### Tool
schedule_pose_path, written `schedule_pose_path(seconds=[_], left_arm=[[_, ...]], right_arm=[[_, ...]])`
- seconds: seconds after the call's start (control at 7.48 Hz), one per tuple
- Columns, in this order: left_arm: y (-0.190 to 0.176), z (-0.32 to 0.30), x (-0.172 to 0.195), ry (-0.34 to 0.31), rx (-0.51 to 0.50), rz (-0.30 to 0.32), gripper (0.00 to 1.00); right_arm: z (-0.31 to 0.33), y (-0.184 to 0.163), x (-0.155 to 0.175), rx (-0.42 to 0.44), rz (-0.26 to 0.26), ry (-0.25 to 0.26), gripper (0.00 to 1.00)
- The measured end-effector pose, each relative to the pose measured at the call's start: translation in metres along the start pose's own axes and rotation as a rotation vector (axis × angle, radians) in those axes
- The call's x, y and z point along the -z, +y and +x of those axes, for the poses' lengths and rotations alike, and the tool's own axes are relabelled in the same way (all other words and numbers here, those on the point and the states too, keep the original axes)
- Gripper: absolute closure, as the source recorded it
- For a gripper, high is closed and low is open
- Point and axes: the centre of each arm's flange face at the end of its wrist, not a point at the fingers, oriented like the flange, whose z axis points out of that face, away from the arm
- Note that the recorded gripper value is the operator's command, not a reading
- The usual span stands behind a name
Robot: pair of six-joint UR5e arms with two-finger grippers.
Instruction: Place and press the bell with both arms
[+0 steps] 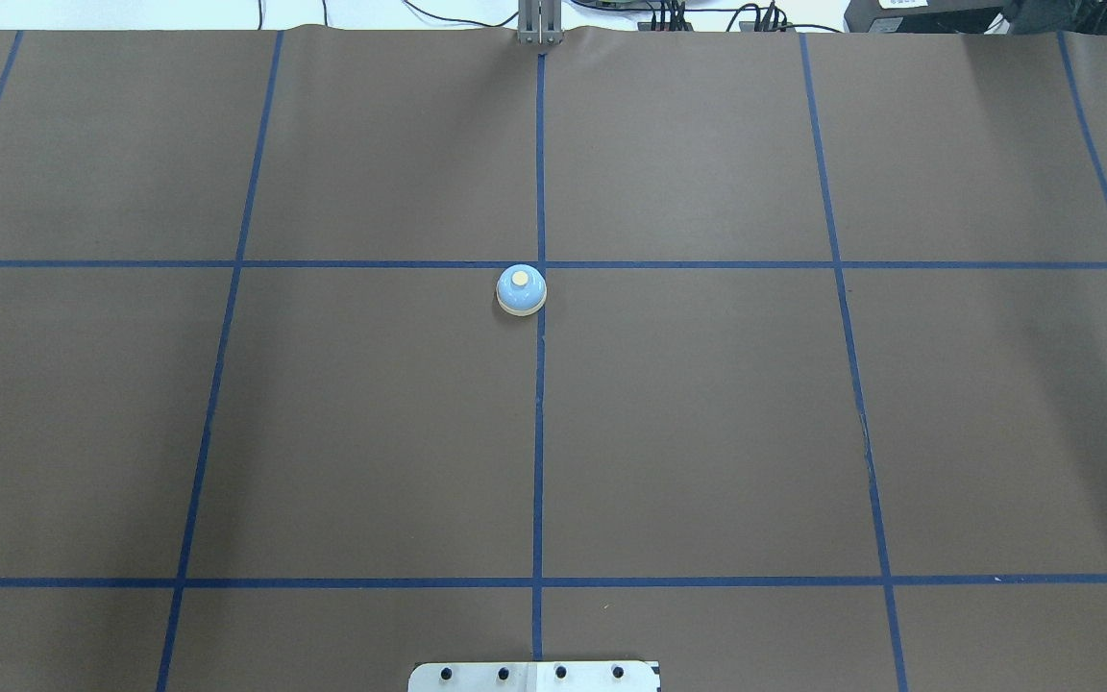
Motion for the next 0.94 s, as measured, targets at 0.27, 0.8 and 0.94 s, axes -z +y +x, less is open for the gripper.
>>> schedule_pose_path(seconds=[0.27,0.8,0.94], left_arm=[[0.0024,-0.0006,-0.0006,-0.001,0.002,-0.002,0.0],[0.0034,-0.0004,-0.0006,0.001,0.005,-0.002,0.0],[0.0033,0.0,-0.0003,0.002,0.005,-0.002,0.0]], right_arm=[[-0.0001,0.0,0.0001,-0.001,0.0,-0.002,0.0],[-0.0003,0.0,0.0,-0.001,0.0,-0.003,0.0],[-0.0004,0.0,-0.0001,-0.002,-0.001,-0.004,0.0]])
